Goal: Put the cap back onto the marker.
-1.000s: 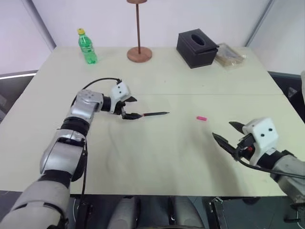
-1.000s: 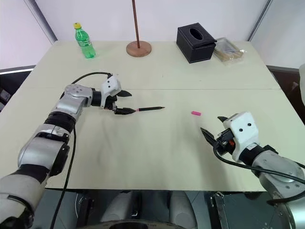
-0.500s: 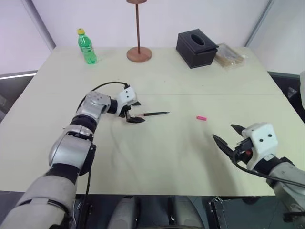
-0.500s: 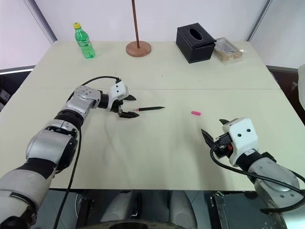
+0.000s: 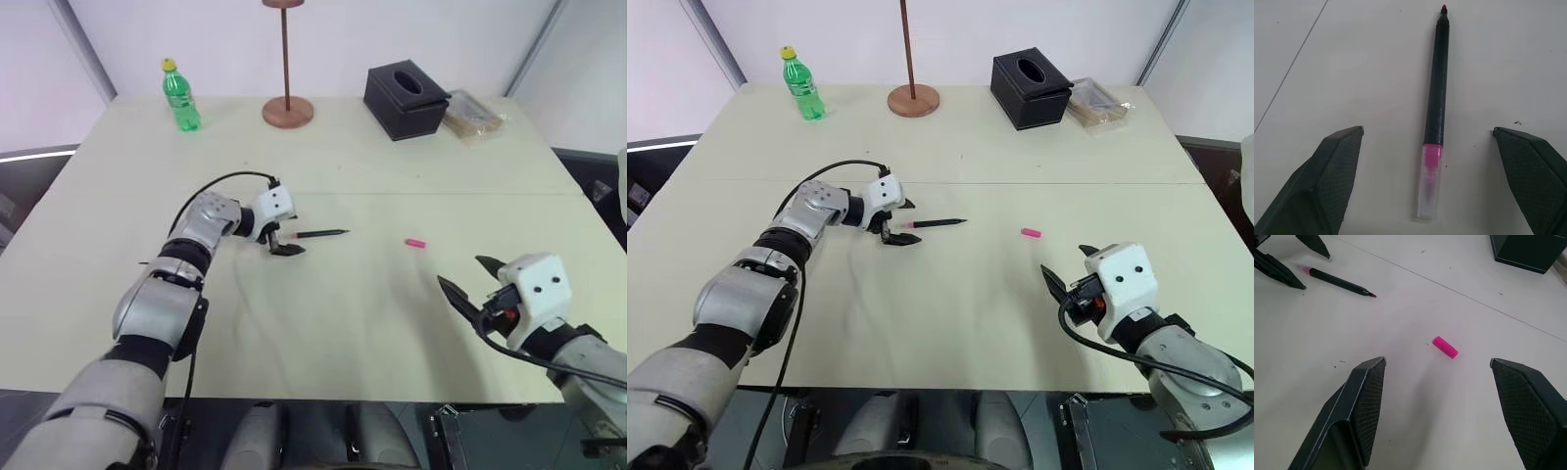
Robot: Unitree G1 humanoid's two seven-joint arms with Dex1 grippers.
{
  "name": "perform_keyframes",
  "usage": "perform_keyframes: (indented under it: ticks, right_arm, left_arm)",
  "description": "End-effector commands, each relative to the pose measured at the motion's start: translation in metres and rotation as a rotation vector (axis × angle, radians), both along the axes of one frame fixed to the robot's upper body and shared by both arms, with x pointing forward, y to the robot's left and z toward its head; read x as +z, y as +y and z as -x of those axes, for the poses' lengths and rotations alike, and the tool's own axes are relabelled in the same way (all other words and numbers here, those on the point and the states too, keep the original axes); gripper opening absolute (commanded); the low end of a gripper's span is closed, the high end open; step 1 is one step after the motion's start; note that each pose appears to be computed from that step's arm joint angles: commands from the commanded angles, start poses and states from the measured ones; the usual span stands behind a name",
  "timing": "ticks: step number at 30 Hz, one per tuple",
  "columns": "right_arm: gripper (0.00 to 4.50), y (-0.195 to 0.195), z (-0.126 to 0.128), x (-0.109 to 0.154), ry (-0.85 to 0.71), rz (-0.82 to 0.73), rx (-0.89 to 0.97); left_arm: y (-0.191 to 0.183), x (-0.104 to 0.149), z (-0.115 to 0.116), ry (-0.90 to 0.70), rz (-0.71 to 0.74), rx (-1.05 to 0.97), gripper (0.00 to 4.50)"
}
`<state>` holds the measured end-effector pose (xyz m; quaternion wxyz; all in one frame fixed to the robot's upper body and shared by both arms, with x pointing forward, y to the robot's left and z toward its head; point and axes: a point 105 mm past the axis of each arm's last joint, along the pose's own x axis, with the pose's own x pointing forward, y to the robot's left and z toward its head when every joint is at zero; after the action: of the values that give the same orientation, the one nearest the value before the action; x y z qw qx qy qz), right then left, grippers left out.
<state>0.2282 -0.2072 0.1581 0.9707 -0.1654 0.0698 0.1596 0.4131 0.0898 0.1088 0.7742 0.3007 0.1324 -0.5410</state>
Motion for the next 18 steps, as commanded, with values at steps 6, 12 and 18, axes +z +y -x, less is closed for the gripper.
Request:
perform_keyframes:
  ticks: [6,12,18]
  right_arm:
    - [3.48,0.0026,0.0019,0.0133,-0.055,0.030,0.011]
    - [3.48,0.0028,0.0019,0.0132,-0.054,0.031,0.011]
    - [3.48,0.0026,0.0015,0.0128,-0.052,0.031,0.013]
  left_arm:
    - [-0.0012,-0.0067,0.0033,0.047,-0.019,-0.007,3.62]
    - [-0.0011,-0.0091,0.0059,0.066,-0.021,-0.021,0.59]
    - [-0.0011,-0.0080,0.0060,0.063,-0.020,-0.025,0.03]
